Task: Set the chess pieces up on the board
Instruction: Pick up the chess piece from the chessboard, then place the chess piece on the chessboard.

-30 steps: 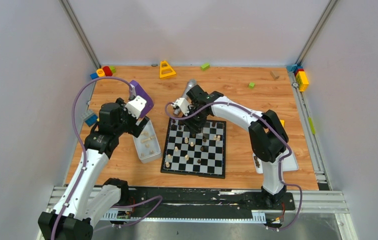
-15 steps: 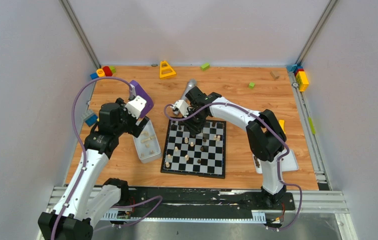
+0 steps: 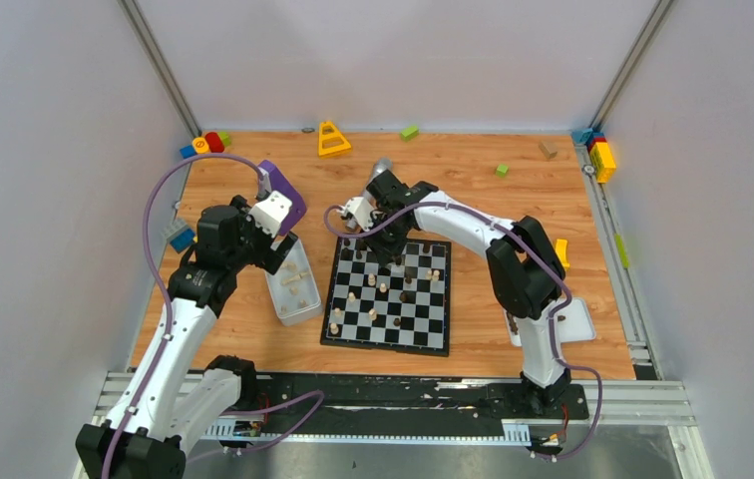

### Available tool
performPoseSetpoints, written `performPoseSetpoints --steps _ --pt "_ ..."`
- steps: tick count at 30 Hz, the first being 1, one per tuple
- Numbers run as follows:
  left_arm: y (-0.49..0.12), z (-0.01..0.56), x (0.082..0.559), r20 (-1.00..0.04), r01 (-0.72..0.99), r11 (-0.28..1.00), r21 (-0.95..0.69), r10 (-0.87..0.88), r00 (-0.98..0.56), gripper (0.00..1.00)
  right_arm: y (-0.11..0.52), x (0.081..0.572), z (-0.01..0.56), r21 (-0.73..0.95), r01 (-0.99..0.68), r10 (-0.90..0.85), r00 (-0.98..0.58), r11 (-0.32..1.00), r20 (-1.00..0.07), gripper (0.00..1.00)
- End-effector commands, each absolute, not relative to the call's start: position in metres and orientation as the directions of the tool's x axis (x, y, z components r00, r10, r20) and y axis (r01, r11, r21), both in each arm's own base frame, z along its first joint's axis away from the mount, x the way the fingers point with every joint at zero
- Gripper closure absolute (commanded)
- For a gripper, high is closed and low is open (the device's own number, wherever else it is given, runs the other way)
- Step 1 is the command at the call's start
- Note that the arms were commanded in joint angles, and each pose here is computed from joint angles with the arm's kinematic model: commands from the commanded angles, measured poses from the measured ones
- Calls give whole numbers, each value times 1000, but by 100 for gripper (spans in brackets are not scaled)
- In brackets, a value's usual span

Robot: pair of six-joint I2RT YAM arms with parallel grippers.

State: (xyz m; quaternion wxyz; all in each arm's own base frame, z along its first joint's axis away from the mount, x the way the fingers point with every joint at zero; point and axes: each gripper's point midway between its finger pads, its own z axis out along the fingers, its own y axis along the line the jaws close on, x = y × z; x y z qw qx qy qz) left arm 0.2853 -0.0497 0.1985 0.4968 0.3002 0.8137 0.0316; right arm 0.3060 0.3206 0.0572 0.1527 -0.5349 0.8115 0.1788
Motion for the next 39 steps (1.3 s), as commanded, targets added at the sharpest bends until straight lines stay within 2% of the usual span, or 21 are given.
performPoseSetpoints --steps 1,29,39 --pt "-48 209 288 -814 424 834 352 496 -301 0 339 320 78 112 -931 -789 -355 347 -502 97" --pt "-48 208 288 -814 428 832 352 498 -299 0 350 338 60 102 -931 -802 -355 351 -480 98" --pt "-48 208 288 -814 429 831 353 499 -297 0 351 339 58 100 -930 -803 -357 354 -477 94"
